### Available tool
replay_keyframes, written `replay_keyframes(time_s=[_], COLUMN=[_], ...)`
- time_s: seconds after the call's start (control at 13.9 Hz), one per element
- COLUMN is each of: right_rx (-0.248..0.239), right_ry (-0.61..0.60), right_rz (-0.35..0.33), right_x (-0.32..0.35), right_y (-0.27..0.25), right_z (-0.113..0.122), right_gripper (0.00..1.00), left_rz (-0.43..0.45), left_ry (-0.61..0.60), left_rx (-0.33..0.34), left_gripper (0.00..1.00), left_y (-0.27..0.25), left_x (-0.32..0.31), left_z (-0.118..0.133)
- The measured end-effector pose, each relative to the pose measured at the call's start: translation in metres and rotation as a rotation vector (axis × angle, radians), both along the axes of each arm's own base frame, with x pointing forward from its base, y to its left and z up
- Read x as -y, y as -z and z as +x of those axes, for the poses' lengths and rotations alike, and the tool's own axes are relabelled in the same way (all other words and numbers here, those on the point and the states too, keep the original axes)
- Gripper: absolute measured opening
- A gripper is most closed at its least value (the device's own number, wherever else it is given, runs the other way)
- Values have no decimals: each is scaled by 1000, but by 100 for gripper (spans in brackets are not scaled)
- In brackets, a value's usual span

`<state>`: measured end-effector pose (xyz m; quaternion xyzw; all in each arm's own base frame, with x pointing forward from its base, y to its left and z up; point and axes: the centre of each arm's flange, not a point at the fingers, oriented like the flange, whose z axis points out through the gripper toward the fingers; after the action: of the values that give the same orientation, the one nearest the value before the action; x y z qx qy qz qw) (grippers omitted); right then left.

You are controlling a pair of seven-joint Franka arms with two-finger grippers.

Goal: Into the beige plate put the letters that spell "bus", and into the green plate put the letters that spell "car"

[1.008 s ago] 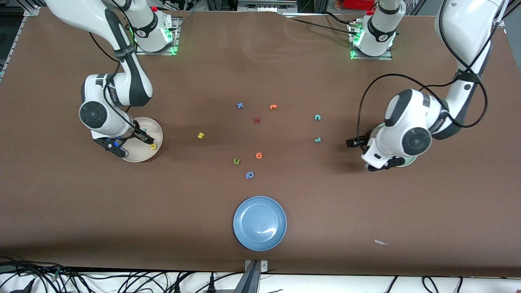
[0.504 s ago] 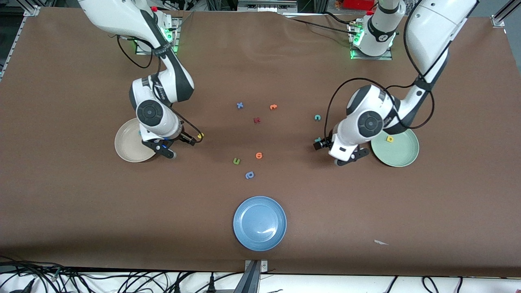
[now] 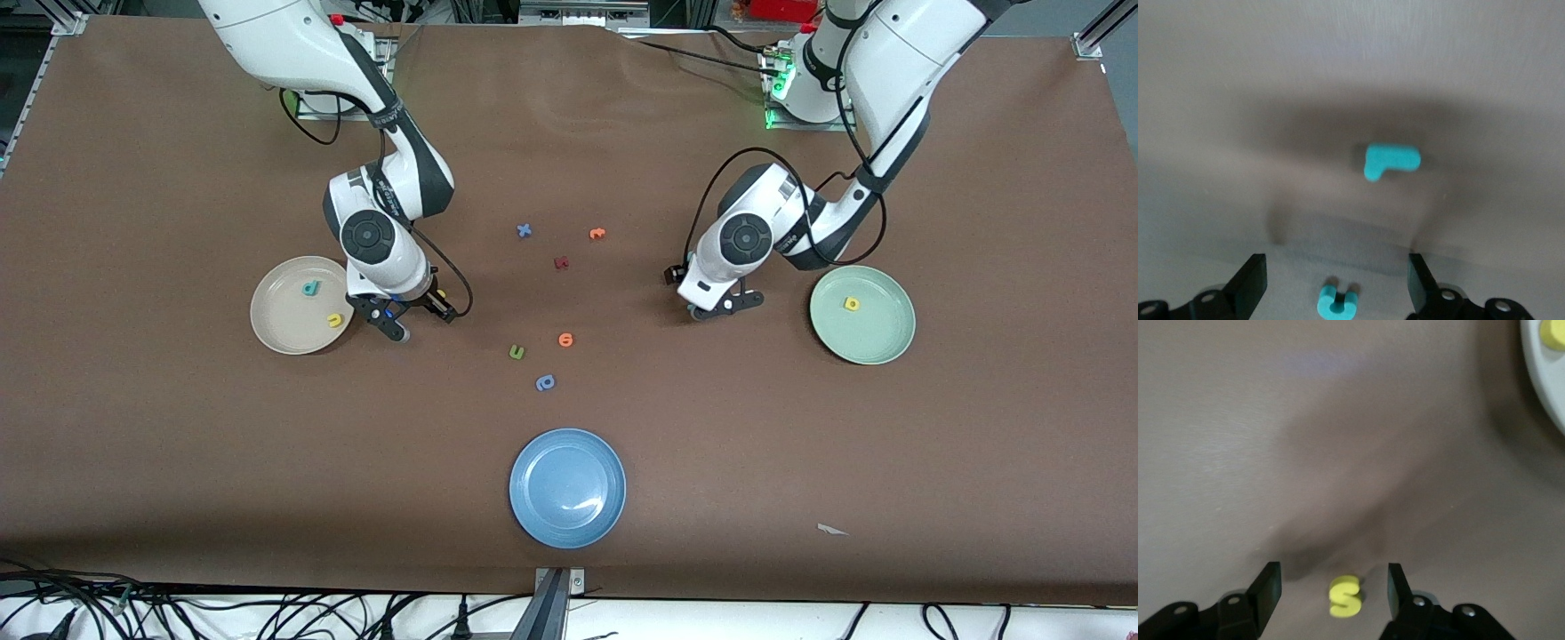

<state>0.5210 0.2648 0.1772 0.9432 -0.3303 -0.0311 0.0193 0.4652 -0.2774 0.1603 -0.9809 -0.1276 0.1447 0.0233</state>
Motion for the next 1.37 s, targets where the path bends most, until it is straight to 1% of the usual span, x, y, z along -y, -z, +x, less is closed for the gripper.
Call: replay_keyframes(time_s=[0.07, 0.14, 0.22, 0.29, 0.43, 0.65, 0.79, 0.86, 0.94, 1.01, 1.08, 1.15, 1.22, 1.3, 1.37], right_rx=[-1, 8, 11, 11, 11, 10, 6, 4, 4, 4, 6, 6, 6, 9, 9], right_ry=[1, 2, 2, 2, 2, 16, 27, 27, 28, 27, 27, 26, 26, 27, 26], right_rz=[-1, 3, 5, 5, 5, 6, 11, 13, 14, 14, 15, 15, 15, 16, 17], right_x=[2, 2, 2, 2, 1, -1, -11, -14, -16, -17, -17, -18, -18, -18, -18], right_y=[5, 5, 4, 3, 3, 3, 4, 4, 4, 3, 3, 3, 2, 0, -1], right_z=[-3, -3, -3, -3, -3, -4, -10, -12, -13, -13, -13, -13, -13, -12, -13], right_gripper=[72, 65, 55, 54, 54, 54, 54, 54, 54, 50, 42, 42, 35, 26, 22], left_rz=[-3, -7, -22, -50, -94, -98, -97, -98, -99, -100, -101, -102, -104, -109, -113], left_ry=[4, 6, 3, -4, -22, -27, -20, -19, -18, -16, -15, -15, -16, -18, -19], left_rx=[0, 4, 16, 36, 57, 50, 45, 45, 46, 47, 47, 48, 50, 56, 61], left_gripper=[91, 89, 89, 87, 87, 87, 83, 83, 77, 69, 68, 63, 60, 60, 60], left_y=[0, -2, -5, -9, -14, -13, -11, -11, -11, -12, -12, -12, -12, -12, -12], left_x=[2, 3, 3, 3, -5, -17, -17, -16, -15, -15, -14, -14, -14, -14, -13], left_z=[-4, -6, -7, -10, -19, -29, -34, -34, -34, -34, -35, -35, -34, -34, -33])
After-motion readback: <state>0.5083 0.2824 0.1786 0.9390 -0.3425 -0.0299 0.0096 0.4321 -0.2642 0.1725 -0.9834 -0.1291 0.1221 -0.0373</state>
